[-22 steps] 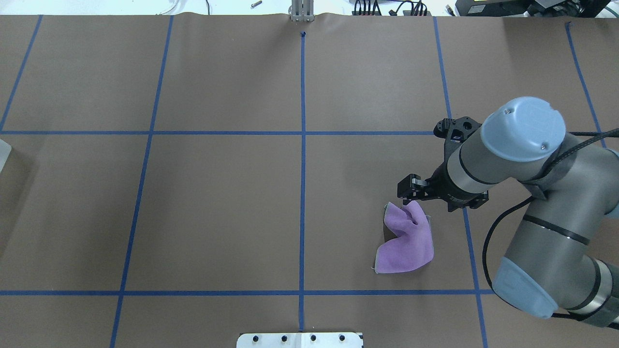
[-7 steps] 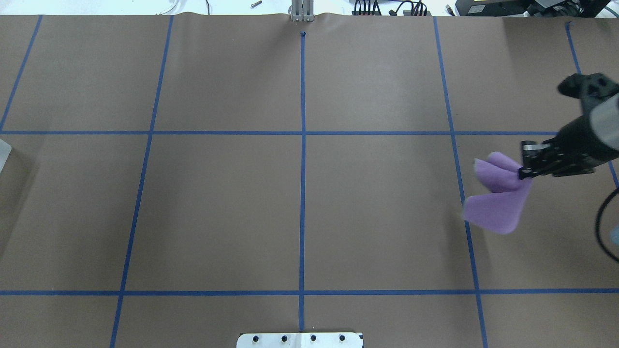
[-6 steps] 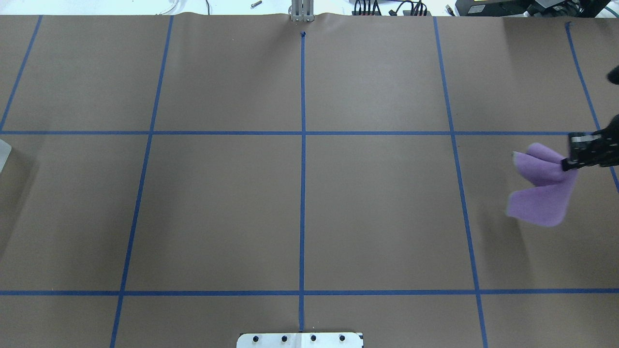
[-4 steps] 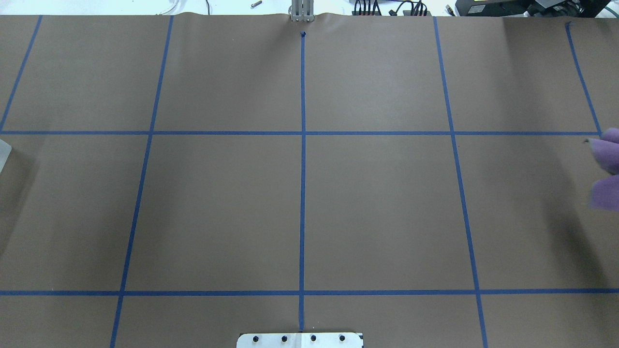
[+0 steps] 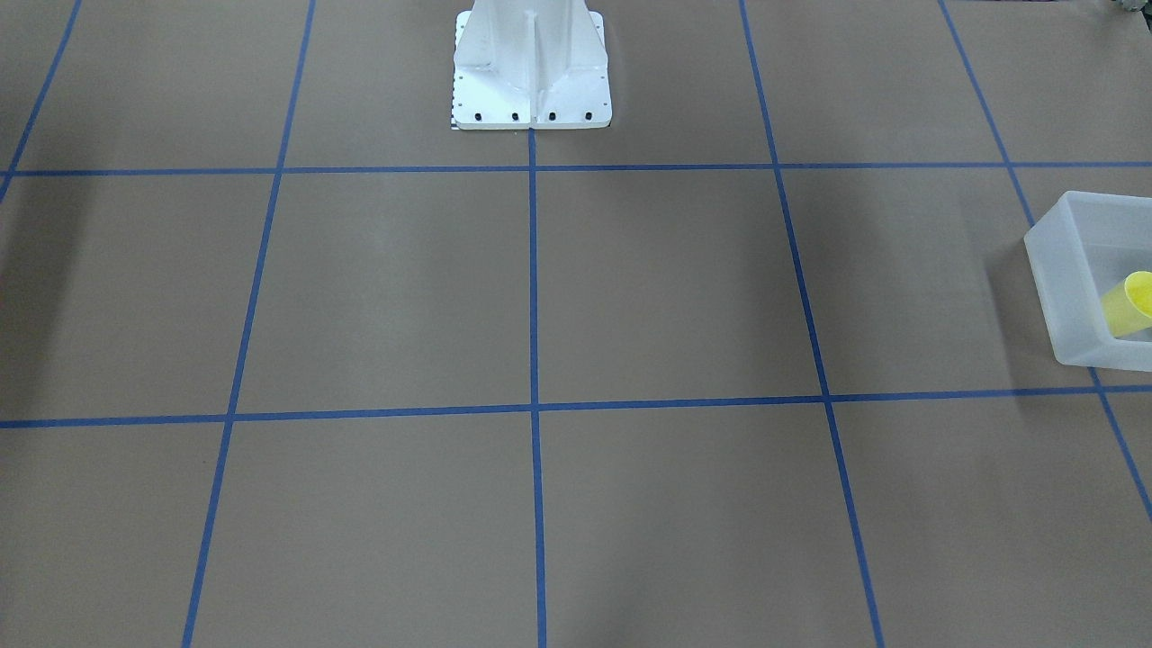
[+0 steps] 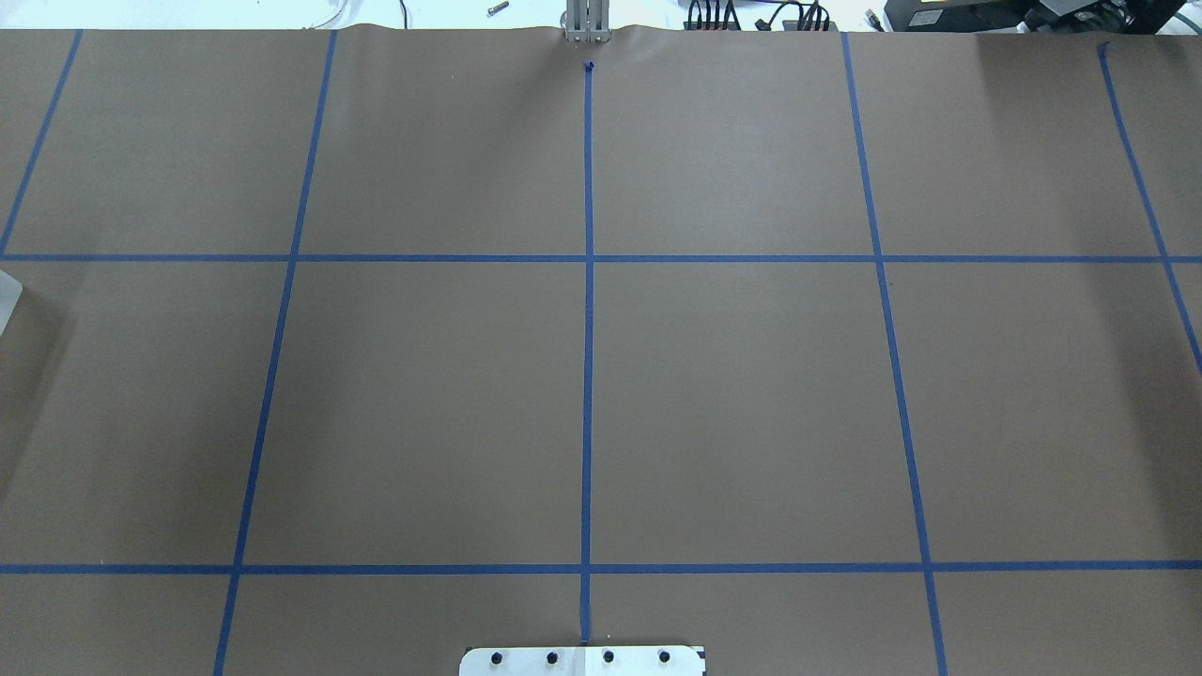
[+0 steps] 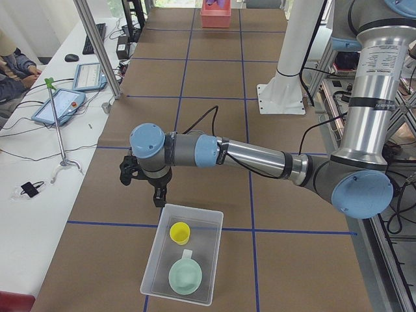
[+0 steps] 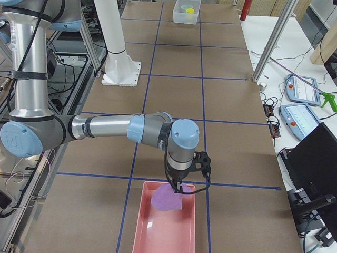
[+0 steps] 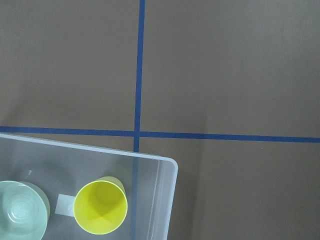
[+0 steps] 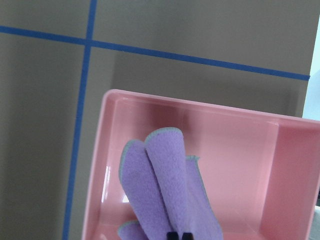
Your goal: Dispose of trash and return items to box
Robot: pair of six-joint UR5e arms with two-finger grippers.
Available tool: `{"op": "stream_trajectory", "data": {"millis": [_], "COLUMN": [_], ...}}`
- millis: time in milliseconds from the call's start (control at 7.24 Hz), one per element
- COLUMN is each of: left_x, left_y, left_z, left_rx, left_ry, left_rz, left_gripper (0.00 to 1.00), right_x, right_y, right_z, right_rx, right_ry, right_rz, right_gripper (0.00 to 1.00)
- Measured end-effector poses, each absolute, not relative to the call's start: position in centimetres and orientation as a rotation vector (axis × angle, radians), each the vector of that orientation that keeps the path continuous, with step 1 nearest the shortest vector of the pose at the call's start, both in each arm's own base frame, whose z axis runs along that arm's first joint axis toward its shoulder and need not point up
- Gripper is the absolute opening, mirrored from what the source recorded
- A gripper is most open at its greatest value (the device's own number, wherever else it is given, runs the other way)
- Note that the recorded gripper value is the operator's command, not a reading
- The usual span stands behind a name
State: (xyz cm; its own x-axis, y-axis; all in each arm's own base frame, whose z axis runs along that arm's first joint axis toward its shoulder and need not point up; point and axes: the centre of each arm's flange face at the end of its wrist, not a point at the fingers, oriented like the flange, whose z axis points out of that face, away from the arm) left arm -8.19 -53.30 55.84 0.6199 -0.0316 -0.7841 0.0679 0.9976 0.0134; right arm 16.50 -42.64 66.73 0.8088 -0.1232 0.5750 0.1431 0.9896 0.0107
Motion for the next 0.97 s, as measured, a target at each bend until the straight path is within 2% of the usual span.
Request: {"op": "stream_trajectory", "data": {"millis": [414,552,691,967], "left_x": [-8.0,-8.1,-8.1,-8.1], "left_y": [-53.4,-53.4,-53.4,-53.5], "left_z": [55.8,55.8,55.7,55.6], "left_rx": [0.04,0.04,0.041,0.042], "left_ry": [0.899,0.899,0.898,0.897], "left_rz": [-0.059,-0.059,-0.059,-0.06], "left_gripper": [0.98,0.98,0.98,0.98], "right_x": [16.9,16.9,16.8,16.6], "right_y": [-41.1,-40.9,-40.7,-40.6], "right_z": [76.4,78.7,80.0,80.7], "right_rx": [-0.055,-0.037,-0.028,-0.024], "right_ry": [-0.611,-0.605,-0.605,-0.616], "right_rz": [-0.152,-0.153,-0.151,-0.144], "right_gripper": [0.0,0.69,1.0,1.0]}}
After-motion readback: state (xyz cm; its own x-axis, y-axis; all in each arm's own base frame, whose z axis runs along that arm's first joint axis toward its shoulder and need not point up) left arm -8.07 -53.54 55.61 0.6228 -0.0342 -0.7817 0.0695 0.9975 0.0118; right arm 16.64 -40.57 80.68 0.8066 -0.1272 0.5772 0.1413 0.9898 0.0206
